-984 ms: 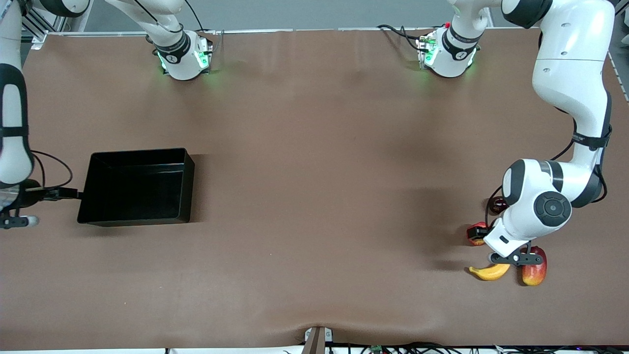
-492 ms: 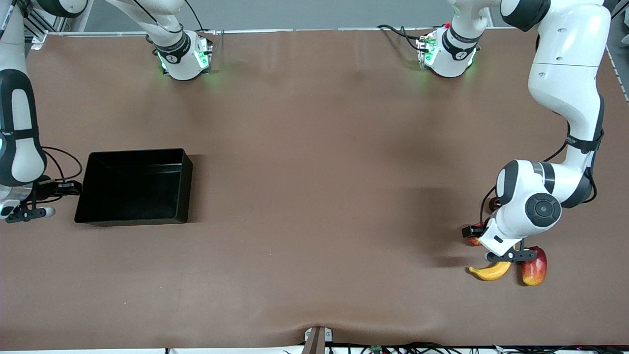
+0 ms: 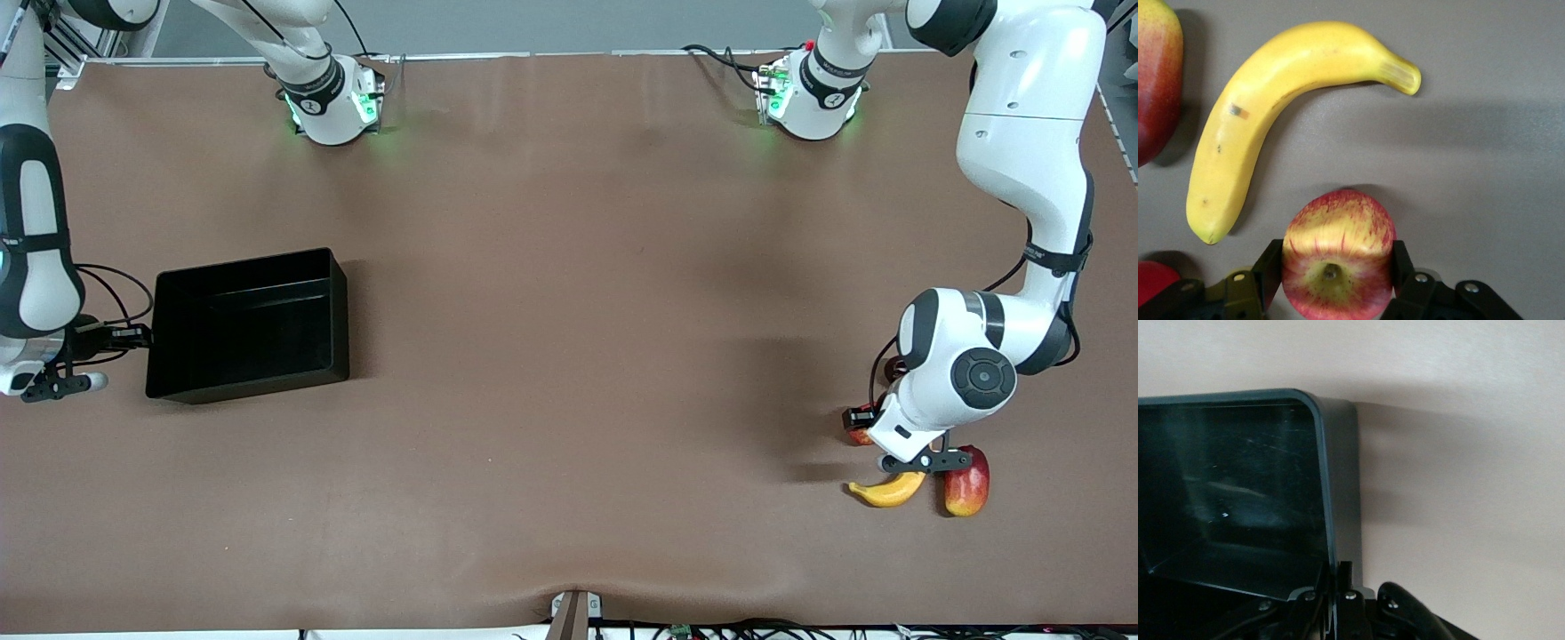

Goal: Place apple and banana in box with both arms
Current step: 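Push the box with the right gripper while the left gripper lifts the apple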

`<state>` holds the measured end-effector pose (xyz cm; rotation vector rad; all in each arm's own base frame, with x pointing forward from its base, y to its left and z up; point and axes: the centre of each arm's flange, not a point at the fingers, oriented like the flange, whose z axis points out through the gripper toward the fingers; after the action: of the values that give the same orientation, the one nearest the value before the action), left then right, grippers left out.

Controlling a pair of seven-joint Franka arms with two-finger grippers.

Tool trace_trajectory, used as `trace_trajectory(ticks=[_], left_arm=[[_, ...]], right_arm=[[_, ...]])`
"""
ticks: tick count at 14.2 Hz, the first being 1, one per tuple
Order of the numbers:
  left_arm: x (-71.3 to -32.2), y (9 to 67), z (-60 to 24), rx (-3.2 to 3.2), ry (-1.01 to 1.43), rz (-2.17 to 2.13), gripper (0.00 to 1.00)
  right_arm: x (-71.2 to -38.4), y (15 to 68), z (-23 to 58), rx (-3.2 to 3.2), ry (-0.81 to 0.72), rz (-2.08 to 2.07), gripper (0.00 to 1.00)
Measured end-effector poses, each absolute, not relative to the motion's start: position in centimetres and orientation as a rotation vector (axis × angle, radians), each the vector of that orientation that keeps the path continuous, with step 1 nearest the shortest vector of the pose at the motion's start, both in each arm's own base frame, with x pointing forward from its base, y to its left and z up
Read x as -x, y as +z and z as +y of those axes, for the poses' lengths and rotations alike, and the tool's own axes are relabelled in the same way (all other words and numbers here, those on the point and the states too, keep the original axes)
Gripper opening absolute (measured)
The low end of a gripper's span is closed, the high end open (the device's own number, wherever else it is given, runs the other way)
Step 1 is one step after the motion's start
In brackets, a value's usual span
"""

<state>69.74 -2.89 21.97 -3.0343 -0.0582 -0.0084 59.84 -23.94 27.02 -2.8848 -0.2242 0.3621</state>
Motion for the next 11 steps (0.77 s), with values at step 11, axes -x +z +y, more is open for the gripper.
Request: trace_trajectory(ticks=[11], left_arm=[[-70.4,34.0,-4.7,3.023,-0.130,-0.043,0.69]], right_arm=[[-66.3,33.1,-0.9,2.786,0.431,-0.204,0.06]])
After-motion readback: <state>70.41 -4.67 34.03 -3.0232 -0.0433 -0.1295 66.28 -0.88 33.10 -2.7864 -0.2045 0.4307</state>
